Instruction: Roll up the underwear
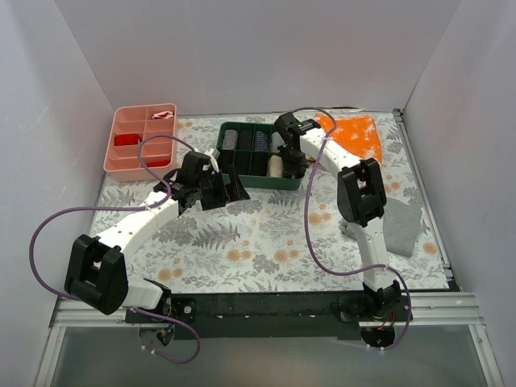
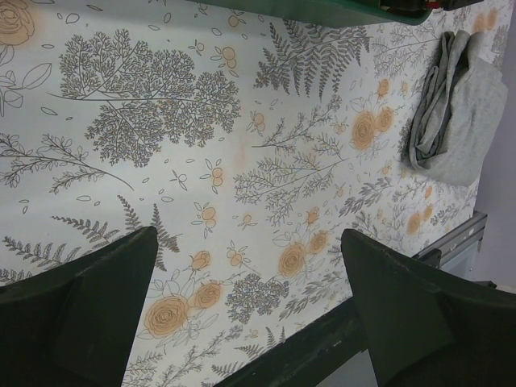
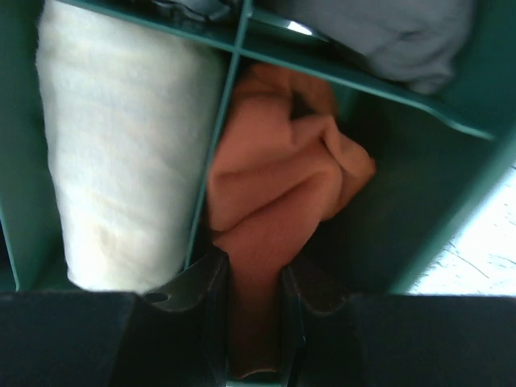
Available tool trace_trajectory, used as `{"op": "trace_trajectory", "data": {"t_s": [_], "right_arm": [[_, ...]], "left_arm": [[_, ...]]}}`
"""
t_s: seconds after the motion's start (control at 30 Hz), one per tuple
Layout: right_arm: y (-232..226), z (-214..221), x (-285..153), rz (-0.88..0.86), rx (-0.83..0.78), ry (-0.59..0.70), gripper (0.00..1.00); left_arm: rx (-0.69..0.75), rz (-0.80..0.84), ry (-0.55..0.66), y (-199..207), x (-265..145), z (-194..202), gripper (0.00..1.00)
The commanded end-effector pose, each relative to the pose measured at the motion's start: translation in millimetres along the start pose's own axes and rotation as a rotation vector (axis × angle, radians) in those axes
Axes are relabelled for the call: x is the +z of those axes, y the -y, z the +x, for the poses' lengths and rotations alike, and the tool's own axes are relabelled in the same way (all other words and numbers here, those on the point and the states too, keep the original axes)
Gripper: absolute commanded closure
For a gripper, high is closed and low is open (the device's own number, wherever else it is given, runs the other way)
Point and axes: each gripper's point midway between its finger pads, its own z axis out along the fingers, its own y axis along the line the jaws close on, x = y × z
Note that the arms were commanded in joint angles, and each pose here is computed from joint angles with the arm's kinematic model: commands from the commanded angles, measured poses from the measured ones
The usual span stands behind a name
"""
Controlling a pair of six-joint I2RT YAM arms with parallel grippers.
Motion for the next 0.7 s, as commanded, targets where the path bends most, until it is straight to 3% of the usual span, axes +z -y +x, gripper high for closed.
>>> {"op": "trace_trajectory", "data": {"t_s": [0.0,0.13,0.2,0.27,0.43,0.53,0.67], "right_arm": [[-10,17,8,-0.042,0.014,-0.071,0.99],[-7,11,1,-0.022,0.027,-0.041,0.9],[-4,10,-1,-0.02,0.034,-0.01,0.8],[-4,0,-11,-0.025,0.043,0.062,0.63],[-1,-14,-34,-0.023,0.05,0.135,0.49],[-1,-14,-38,-0.022,0.051,0.137,0.31],[1,-9,-41,-0.009,0.057,0.121,0.28]], "left_arm": [[0.01,0.015,0.012,3,-4,-5,0.02],[0.011,0.013,0.011,3,-4,-5,0.02],[0.011,0.01,0.013,3,-3,-5,0.02],[0.007,0.008,0.005,2,-2,-4,0.02],[0.005,0.012,0.006,3,-2,-5,0.02],[0.004,0.013,0.004,3,-2,-4,0.02],[0.007,0.008,0.0,1,-2,-2,0.02]]}}
